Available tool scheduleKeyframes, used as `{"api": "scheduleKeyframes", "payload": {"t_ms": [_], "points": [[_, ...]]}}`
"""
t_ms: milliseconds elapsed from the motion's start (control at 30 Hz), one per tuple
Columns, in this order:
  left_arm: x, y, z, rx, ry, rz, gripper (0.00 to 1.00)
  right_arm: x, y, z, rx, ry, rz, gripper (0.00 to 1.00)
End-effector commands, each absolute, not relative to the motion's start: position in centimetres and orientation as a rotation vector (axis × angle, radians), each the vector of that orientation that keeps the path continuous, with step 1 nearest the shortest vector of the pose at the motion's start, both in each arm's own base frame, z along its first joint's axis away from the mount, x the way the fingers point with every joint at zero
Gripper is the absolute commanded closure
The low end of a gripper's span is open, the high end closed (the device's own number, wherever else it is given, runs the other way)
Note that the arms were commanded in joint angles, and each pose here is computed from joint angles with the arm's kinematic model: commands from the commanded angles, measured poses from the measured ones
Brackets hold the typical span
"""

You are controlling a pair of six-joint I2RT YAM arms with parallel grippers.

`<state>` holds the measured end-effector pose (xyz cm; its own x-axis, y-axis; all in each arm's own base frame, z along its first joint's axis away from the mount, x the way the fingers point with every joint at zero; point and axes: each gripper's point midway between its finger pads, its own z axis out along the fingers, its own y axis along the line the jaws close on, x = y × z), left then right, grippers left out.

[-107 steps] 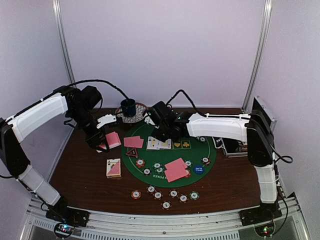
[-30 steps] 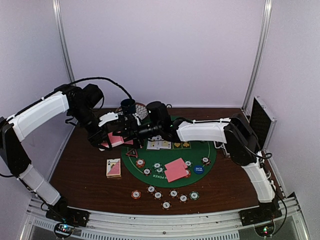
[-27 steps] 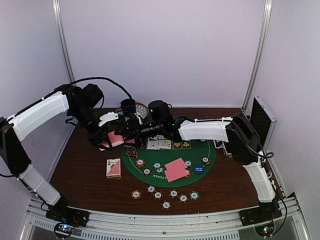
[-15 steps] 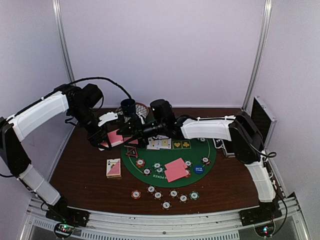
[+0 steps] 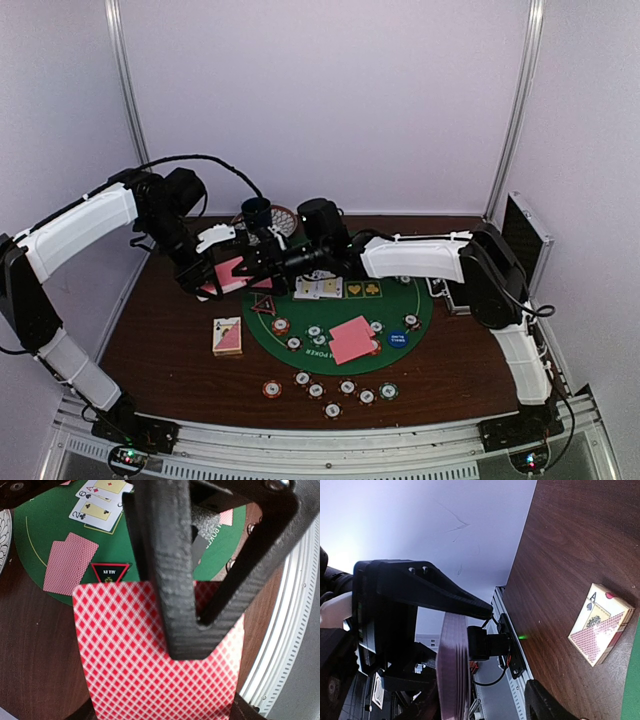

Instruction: Distribute texas hold em gaming equipment

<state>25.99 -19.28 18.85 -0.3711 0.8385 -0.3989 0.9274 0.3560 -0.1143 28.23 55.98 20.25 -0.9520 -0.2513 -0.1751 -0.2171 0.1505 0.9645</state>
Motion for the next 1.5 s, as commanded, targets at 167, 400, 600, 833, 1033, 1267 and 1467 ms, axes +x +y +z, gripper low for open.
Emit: {"api": "scheduleKeyframes", "payload": {"t_ms": [167,400,600,833,1033,1267,1467], "points": [[26.1,-19.4,19.7,1.561,2.314,-0.479,1.00,29.7,53.9,22.8,0.492,-2.404,-1.994,0.49],[26.2,-19.4,19.6,1.563,2.318,-0.481,1.00,29.3,53.9,26.3,0.526,-2.331,-2.104,0.56],[26.2,-19.4,19.5,1.562,2.322,-0.480,1.00,29.0,54.3,25.8,0.505,-2.299,-2.100,0.74],[26.3,-19.4,19.6,1.560,2.320,-0.474,1.00,28.5,54.7,25.8,0.514,-2.265,-2.100,0.75],[26.4,-19.4,19.7,1.559,2.318,-0.472,1.00,27.5,55.4,25.6,0.539,-2.242,-2.081,0.66],[26.3,-19.3,19.6,1.562,2.321,-0.470,1.00,27.5,55.7,25.8,0.528,-2.217,-2.097,0.77],[26.3,-19.2,19.6,1.562,2.323,-0.458,1.00,28.2,54.9,26.5,0.523,-2.220,-2.113,1.00]]}}
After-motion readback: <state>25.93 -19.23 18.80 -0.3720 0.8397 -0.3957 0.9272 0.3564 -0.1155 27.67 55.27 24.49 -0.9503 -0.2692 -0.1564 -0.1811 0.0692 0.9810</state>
